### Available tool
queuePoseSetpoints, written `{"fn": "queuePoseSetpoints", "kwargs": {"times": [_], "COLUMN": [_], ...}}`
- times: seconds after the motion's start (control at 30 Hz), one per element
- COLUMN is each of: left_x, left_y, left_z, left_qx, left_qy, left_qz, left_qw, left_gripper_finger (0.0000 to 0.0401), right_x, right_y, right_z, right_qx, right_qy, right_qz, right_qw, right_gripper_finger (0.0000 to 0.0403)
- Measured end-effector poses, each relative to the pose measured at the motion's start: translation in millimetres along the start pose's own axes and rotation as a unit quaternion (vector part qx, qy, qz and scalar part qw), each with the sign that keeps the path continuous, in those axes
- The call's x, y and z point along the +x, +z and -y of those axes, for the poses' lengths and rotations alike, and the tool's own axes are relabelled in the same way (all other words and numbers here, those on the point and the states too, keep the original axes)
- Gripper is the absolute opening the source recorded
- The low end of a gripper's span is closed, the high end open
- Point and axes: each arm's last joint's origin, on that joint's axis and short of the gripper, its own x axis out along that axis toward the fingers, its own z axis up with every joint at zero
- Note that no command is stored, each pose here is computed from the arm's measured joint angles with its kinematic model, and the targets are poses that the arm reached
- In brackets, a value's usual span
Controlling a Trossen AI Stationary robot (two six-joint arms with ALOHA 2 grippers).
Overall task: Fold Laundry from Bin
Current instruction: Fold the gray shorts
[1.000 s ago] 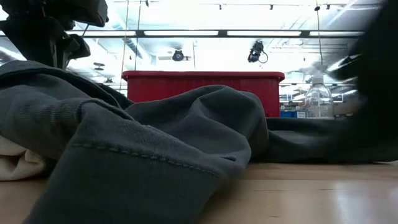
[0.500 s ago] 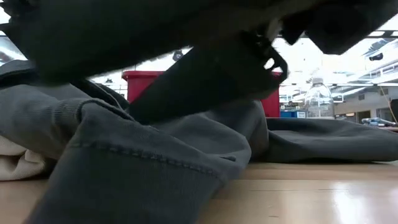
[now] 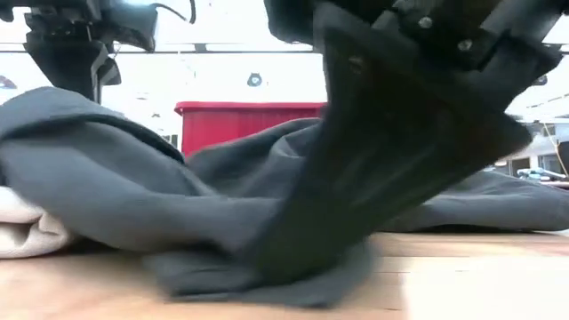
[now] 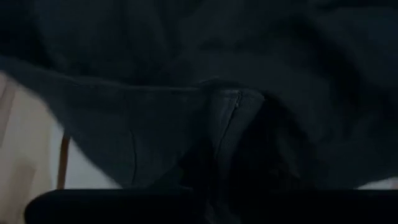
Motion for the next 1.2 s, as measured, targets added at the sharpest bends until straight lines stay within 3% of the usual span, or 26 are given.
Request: {"fn": "queuePoseSetpoints", "kwargs": {"times": [0.1, 0.13, 0.23, 0.4, 0.6, 0.77, 0.9, 1.03, 1.2], "left_x": [0, 0, -1, -10, -55, -111, -141, -139, -84], "left_y": [-3, -4, -5, -2, 23, 47, 46, 26, -19], "left_z": [-3, -3, 1, 13, 29, 38, 46, 62, 89], "left_qx": [-0.062, -0.08, -0.117, -0.116, -0.056, -0.02, 0.0, -0.005, -0.036], "left_qy": [0.005, -0.001, -0.035, -0.082, -0.115, -0.168, -0.202, -0.218, -0.182], "left_qz": [-0.027, -0.039, -0.068, -0.063, 0.062, 0.17, 0.207, 0.183, 0.091], "left_qw": [0.998, 0.996, 0.99, 0.988, 0.99, 0.971, 0.957, 0.959, 0.978], "left_gripper_finger": [0.0066, 0.0066, 0.0066, 0.0058, 0.0018, 0.0011, 0.0012, 0.0012, 0.0015], "right_x": [-5, -10, -33, -104, -183, -234, -267, -279, -239], "right_y": [-9, -11, -23, -34, -32, -22, -17, -13, -19], "right_z": [0, -4, -18, -24, -9, 13, 23, 8, -29], "right_qx": [0.036, 0.034, 0.022, 0.006, -0.012, 0.023, 0.052, 0.091, 0.09], "right_qy": [0.007, 0.019, 0.045, 0.018, -0.013, 0.004, 0.05, 0.133, 0.169], "right_qz": [-0.062, -0.078, -0.122, -0.185, -0.207, -0.231, -0.229, -0.193, -0.178], "right_qw": [0.997, 0.996, 0.991, 0.982, 0.978, 0.973, 0.971, 0.968, 0.965], "right_gripper_finger": [0.0041, 0.0024, 0.0018, 0.0013, 0.0013, 0.0013, 0.0013, 0.0013, 0.0018]}}
